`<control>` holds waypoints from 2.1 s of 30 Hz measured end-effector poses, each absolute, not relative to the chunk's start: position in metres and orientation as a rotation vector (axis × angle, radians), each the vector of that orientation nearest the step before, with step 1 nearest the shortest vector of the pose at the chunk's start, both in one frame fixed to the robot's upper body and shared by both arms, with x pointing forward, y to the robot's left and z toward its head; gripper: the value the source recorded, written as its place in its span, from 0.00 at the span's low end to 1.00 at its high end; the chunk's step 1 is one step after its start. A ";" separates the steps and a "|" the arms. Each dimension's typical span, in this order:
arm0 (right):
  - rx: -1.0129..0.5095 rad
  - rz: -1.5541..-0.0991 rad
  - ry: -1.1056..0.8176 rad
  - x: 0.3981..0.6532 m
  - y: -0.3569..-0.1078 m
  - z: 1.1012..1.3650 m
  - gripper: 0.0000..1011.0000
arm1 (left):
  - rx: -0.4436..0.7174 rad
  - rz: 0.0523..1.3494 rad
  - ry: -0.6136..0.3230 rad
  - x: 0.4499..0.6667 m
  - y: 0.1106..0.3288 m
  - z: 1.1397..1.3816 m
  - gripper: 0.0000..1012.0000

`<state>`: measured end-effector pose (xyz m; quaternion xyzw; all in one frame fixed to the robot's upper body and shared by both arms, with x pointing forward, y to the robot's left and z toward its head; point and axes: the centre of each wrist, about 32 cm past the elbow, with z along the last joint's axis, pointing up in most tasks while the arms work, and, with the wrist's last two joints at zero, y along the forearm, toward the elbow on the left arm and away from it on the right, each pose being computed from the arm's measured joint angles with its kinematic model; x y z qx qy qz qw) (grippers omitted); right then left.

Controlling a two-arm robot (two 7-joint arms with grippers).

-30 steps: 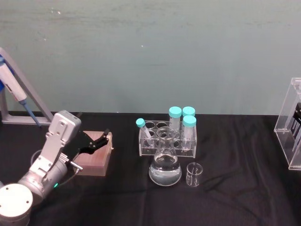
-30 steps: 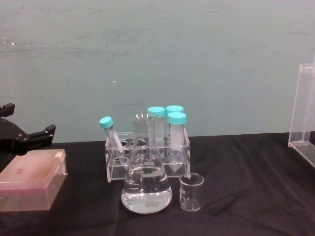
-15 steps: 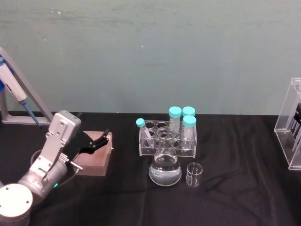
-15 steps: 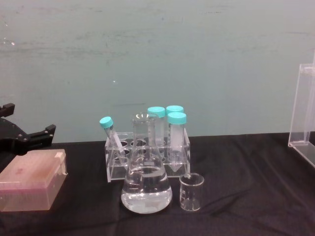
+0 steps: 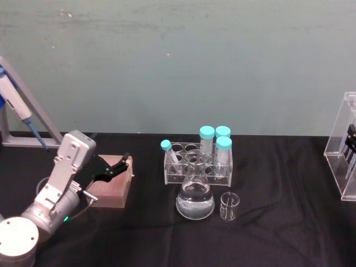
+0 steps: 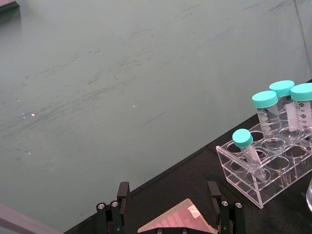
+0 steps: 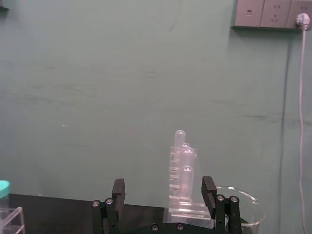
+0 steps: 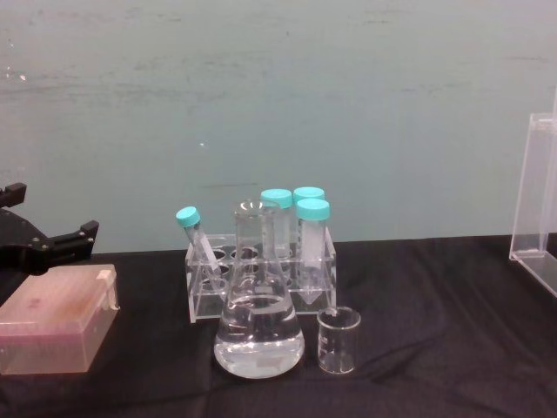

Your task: Place the experimental apparatus aside using one hand.

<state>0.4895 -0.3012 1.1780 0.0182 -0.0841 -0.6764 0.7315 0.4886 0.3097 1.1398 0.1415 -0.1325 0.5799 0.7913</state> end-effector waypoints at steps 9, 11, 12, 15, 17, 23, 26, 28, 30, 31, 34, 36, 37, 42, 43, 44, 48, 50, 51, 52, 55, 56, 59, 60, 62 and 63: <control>0.042 -1.436 -0.199 0.480 -0.296 1.179 0.99 | 0.304 1.248 -0.285 0.489 0.310 1.140 0.99; 0.044 -1.416 -0.204 0.479 -0.295 1.179 0.99 | 0.304 1.248 -0.285 0.489 0.310 1.140 0.99; 0.044 -1.399 -0.207 0.479 -0.294 1.179 0.99 | 0.305 1.248 -0.285 0.489 0.310 1.140 0.99; 0.039 -1.366 -0.209 0.479 -0.295 1.179 0.99 | 0.304 1.248 -0.285 0.489 0.310 1.140 0.99; 0.034 -1.333 -0.213 0.481 -0.295 1.179 0.99 | 0.304 1.248 -0.285 0.489 0.310 1.140 0.99; 0.019 -1.240 -0.228 0.489 -0.299 1.178 0.99 | 0.304 1.248 -0.285 0.489 0.310 1.140 0.99; 0.015 -1.195 -0.240 0.494 -0.302 1.178 0.99 | 0.304 1.248 -0.285 0.489 0.310 1.140 0.99; 0.008 -1.162 -0.247 0.499 -0.304 1.178 0.99 | 0.304 1.248 -0.285 0.489 0.310 1.140 0.99; 0.001 -1.134 -0.254 0.502 -0.307 1.178 0.99 | 0.304 1.248 -0.285 0.489 0.310 1.140 0.99; 0.001 -1.134 -0.254 0.502 -0.307 1.178 0.99 | 0.304 1.248 -0.285 0.489 0.310 1.140 0.99; -0.008 -1.095 -0.255 0.508 -0.310 1.178 0.99 | 0.304 1.248 -0.285 0.489 0.310 1.140 0.99; -0.015 -1.068 -0.249 0.512 -0.313 1.177 0.99 | 0.304 1.248 -0.285 0.489 0.310 1.140 0.99; -0.017 -1.061 -0.247 0.513 -0.313 1.177 0.99 | 0.304 1.248 -0.285 0.489 0.310 1.140 0.99; -0.041 -1.002 -0.225 0.523 -0.320 1.173 0.99 | 0.304 1.248 -0.285 0.489 0.310 1.140 0.99; -0.044 -0.997 -0.222 0.524 -0.321 1.172 0.99 | 0.304 1.248 -0.285 0.489 0.310 1.140 0.99; -0.051 -0.984 -0.216 0.526 -0.322 1.171 0.99 | 0.304 1.248 -0.285 0.489 0.310 1.140 0.99; -0.071 -0.956 -0.202 0.531 -0.324 1.167 0.99 | 0.304 1.248 -0.285 0.489 0.310 1.140 0.99; -0.077 -0.946 -0.197 0.533 -0.324 1.166 0.99 | 0.304 1.248 -0.285 0.489 0.310 1.140 0.99; -0.082 -0.936 -0.192 0.534 -0.325 1.165 0.99 | 0.304 1.248 -0.285 0.489 0.310 1.140 0.99; -0.084 -0.930 -0.189 0.535 -0.325 1.165 0.99 | 0.304 1.248 -0.285 0.489 0.310 1.140 0.99; -0.091 -0.907 -0.178 0.538 -0.324 1.163 0.99 | 0.305 1.248 -0.285 0.489 0.310 1.140 0.99; -0.094 -0.895 -0.172 0.540 -0.325 1.162 0.99 | 0.305 1.248 -0.285 0.489 0.310 1.140 0.99; -0.099 -0.866 -0.165 0.543 -0.325 1.160 0.99 | 0.304 1.248 -0.285 0.489 0.310 1.140 0.99; -0.099 -0.866 -0.165 0.543 -0.325 1.160 0.99 | 0.304 1.248 -0.285 0.489 0.310 1.140 0.99; -0.102 -0.843 -0.158 0.545 -0.324 1.159 0.99 | 0.304 1.248 -0.285 0.489 0.310 1.140 0.99; -0.103 -0.830 -0.152 0.547 -0.324 1.159 0.99 | 0.304 1.248 -0.285 0.489 0.310 1.140 0.99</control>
